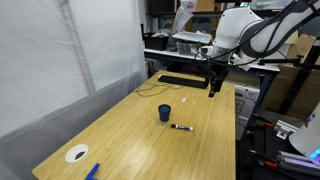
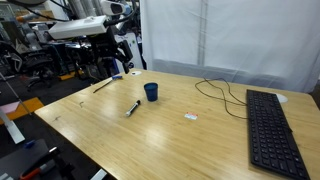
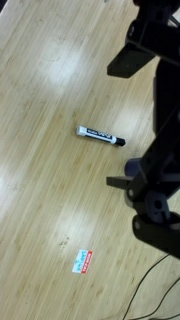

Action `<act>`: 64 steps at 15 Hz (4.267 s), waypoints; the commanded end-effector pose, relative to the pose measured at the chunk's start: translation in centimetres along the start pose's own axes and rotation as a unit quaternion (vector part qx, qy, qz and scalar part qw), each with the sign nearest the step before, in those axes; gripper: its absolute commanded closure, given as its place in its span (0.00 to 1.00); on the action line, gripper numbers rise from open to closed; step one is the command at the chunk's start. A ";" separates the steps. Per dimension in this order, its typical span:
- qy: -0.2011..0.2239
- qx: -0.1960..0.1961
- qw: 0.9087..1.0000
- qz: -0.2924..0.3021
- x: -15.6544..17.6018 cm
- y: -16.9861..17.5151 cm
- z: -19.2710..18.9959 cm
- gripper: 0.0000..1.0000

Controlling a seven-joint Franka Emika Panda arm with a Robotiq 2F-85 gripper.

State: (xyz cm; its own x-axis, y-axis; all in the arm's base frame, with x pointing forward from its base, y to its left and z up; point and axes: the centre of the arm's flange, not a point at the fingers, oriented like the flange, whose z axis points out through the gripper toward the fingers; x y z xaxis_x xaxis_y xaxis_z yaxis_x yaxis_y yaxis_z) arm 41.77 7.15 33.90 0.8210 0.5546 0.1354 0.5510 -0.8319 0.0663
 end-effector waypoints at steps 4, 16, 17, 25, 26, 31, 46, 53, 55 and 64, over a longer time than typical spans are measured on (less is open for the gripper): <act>0.002 -0.001 1.000 0.000 0.0 0.0 -0.2 0.00; 0.034 0.025 0.995 0.094 4.0 -4.3 9.7 0.00; 0.031 0.029 0.994 0.098 4.5 -4.1 10.5 0.00; 0.017 0.067 0.989 0.127 7.0 -1.4 15.9 0.00; 0.020 0.067 0.990 0.124 7.4 -1.3 16.2 0.00; 0.020 0.075 0.991 0.110 9.7 -1.4 17.8 0.00; -0.007 0.064 0.996 0.054 10.8 -1.6 22.0 0.00; -0.021 0.041 0.998 0.044 11.3 -1.9 23.3 0.00; -0.025 0.030 0.998 0.042 11.8 -1.8 23.9 0.00; -0.020 0.015 0.998 0.057 13.2 -0.9 24.8 0.47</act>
State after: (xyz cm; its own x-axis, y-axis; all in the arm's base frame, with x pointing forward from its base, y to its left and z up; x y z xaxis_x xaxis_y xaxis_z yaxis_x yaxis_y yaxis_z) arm 55.13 15.62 11.48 0.8750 0.4737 0.0997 0.4747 -0.8800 0.0152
